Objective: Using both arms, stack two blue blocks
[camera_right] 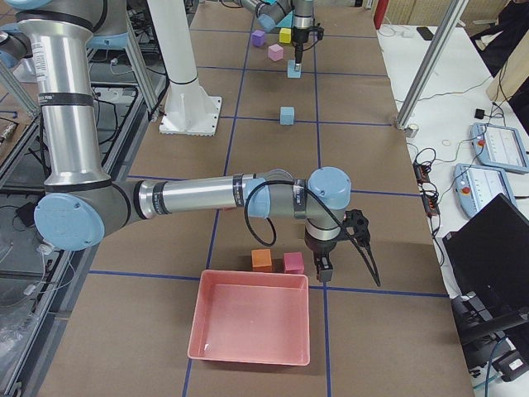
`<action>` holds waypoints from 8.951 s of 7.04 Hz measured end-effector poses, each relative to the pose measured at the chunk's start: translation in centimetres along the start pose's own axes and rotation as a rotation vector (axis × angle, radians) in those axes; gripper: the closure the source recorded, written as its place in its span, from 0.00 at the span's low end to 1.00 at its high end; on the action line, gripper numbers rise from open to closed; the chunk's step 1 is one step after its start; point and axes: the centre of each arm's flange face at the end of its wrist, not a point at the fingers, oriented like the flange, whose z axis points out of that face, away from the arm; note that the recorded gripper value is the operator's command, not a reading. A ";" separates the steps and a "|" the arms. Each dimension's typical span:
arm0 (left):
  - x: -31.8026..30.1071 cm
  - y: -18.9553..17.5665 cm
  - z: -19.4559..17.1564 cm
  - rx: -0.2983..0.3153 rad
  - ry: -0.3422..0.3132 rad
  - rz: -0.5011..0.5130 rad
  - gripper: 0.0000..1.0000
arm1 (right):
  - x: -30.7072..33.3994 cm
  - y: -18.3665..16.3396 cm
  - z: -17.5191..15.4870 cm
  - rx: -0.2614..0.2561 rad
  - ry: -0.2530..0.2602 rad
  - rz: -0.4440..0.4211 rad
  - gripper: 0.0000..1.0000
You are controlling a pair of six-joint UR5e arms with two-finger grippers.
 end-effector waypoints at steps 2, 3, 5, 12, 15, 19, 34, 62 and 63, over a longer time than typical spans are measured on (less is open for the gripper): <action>6.2 2.2 2.3 0.011 -0.016 -0.003 0.32 | 0.0 0.0 0.0 -0.001 0.000 0.000 0.00; 9.0 1.5 3.4 0.009 -0.028 -0.004 0.33 | 0.1 0.1 0.1 -0.002 0.000 0.000 0.00; 11.5 0.2 4.8 0.008 -0.051 0.016 0.33 | 0.2 0.1 0.2 -0.005 -0.001 0.003 0.00; 10.2 -2.4 6.2 0.022 -0.114 0.093 0.33 | 0.2 0.1 0.2 -0.005 -0.001 0.003 0.00; 10.5 -2.4 6.4 0.023 -0.114 0.038 0.33 | 0.2 0.2 0.2 -0.004 -0.001 0.002 0.00; 10.4 -2.8 7.7 0.014 -0.131 0.025 0.33 | 0.1 0.1 0.2 -0.004 -0.001 0.002 0.00; 11.2 -1.8 8.9 0.007 -0.150 0.033 0.32 | 0.3 0.0 0.4 -0.008 -0.001 0.005 0.00; -67.6 -9.0 -21.7 0.057 -0.149 0.252 0.02 | -1.7 -2.0 -0.6 0.021 -0.009 0.038 0.00; -67.7 -9.0 -21.8 0.058 -0.150 0.252 0.02 | -1.8 -2.0 -0.7 0.021 -0.010 0.038 0.00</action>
